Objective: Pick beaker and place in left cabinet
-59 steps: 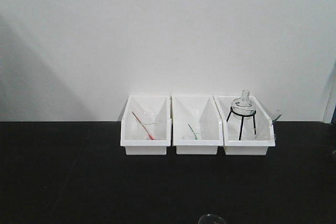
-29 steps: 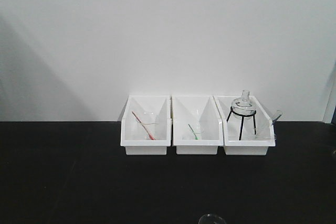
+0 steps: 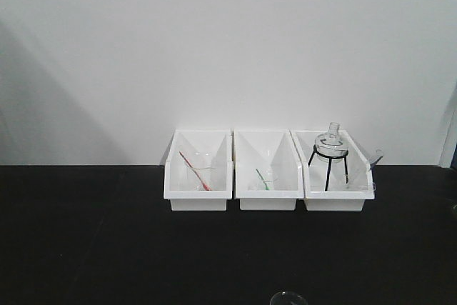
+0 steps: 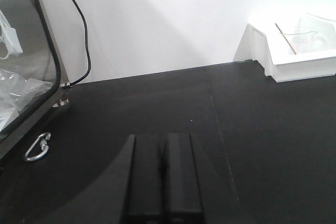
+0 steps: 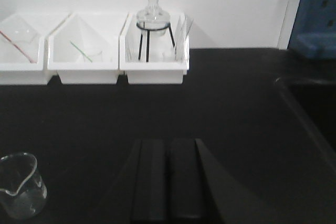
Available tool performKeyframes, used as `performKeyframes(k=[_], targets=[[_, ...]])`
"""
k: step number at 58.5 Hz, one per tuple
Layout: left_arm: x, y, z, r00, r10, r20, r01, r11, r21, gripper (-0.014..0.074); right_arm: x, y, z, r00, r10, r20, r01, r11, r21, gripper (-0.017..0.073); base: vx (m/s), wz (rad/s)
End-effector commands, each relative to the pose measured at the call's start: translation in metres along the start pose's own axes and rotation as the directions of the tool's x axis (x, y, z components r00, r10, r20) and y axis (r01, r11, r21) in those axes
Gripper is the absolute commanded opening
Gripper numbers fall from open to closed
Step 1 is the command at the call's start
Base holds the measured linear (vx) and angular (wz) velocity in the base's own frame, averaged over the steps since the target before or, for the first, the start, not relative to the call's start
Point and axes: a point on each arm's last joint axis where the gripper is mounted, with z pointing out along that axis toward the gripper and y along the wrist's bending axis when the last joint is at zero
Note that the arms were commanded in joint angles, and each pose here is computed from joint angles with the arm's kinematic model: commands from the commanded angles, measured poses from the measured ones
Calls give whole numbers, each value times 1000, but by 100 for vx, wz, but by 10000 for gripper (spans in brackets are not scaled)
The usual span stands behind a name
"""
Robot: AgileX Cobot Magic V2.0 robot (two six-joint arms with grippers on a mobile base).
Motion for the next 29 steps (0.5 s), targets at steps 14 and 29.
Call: performKeyframes(k=[14, 29], targets=[[-14, 2, -2, 993, -7, 117, 8, 1000, -9, -6, -11, 0, 34, 1000, 7, 17, -7, 1000, -1, 319, 0, 0], [-14, 2, -2, 993, -7, 117, 8, 1000, -9, -6, -12, 1, 59, 997, 16, 73, -15, 1000, -12, 477, 0, 0]])
